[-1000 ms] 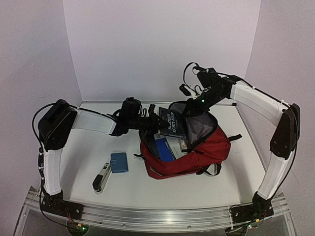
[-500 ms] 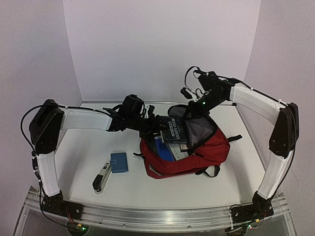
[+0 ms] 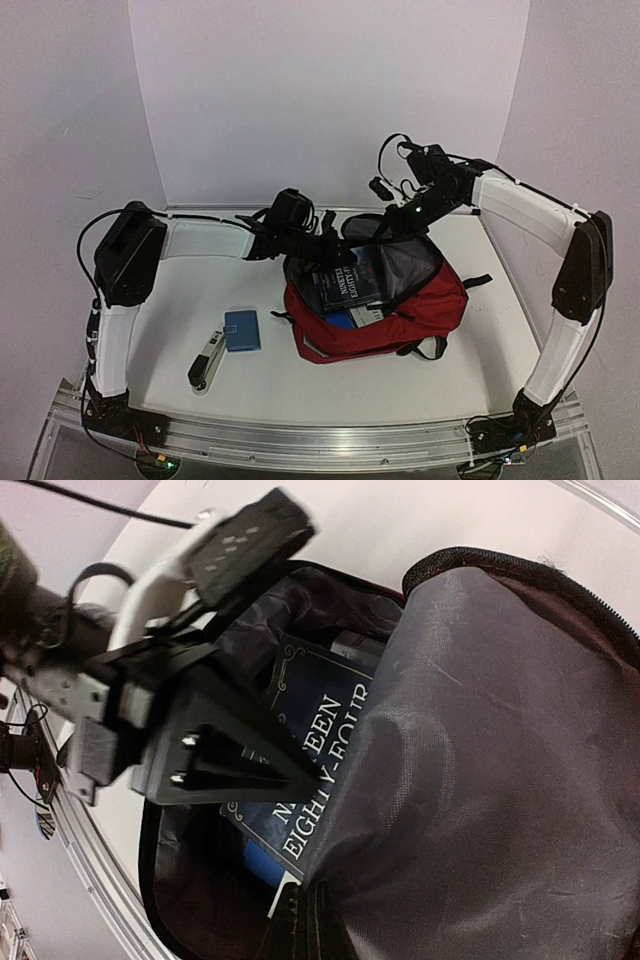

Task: Pack the student bag
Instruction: Place the book in the student bag.

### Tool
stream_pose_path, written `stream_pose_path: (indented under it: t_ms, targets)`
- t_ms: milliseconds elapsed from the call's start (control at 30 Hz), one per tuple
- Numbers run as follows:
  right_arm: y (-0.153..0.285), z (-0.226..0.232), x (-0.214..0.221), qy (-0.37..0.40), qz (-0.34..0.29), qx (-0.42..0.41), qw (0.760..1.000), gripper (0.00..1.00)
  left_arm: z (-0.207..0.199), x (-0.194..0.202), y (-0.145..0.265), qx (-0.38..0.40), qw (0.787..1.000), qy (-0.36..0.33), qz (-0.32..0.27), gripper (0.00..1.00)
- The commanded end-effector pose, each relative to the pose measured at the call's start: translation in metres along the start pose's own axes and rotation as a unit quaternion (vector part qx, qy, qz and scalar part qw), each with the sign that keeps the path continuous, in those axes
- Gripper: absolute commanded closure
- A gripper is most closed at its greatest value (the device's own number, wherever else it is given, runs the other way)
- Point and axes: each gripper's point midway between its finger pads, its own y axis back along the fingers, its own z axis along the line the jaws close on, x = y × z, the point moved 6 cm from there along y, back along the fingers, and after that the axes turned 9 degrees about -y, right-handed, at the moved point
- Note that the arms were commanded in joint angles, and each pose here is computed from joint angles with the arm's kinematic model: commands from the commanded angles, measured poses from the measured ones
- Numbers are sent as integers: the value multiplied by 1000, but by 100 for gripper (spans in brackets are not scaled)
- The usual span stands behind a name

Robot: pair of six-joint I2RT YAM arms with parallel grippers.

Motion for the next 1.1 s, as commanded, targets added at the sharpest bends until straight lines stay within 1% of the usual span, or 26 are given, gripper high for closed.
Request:
stream_pose_path:
  t_ms: [0, 33, 100, 200, 267, 333, 400, 567, 733, 833, 933, 1067]
  targets:
    - [24, 10, -18, 24, -48, -13, 998, 100, -29, -24, -1, 43, 998, -28, -22, 80]
    - [25, 8, -18, 24, -49, -8, 998, 100, -30, -24, 4, 36, 999, -27, -27, 72]
    - [25, 7, -16, 26, -48, -4, 998, 100, -31, -20, 22, 4, 999, -23, -44, 58]
    - [24, 5, -11, 26, -43, -4, 999, 100, -26, -7, 52, -60, 997, -17, -55, 43]
    - [22, 4, -7, 22, -37, -5, 999, 100, -15, 6, 67, -109, 993, 0, -51, 36]
    - [20, 3, -6, 20, -33, -6, 999, 100, -9, 16, 78, -134, 990, 10, -46, 30]
    - [18, 3, -5, 18, -31, -9, 999, 100, 1, 27, 80, -150, 988, 25, -34, 27]
    - [18, 4, -7, 15, -31, -14, 999, 100, 17, 38, 63, -142, 989, 49, -8, 21]
    - [18, 4, -7, 15, -32, -12, 999, 100, 27, 36, 44, -134, 989, 56, 5, 22]
    - [19, 4, -6, 16, -32, -12, 999, 100, 27, 31, 35, -124, 991, 50, 6, 27]
    - [18, 4, -7, 16, -31, -13, 999, 100, 23, 27, 24, -104, 994, 34, 12, 36]
    - [17, 4, -8, 17, -32, -13, 999, 100, -4, 16, 12, -38, 999, -11, 11, 56]
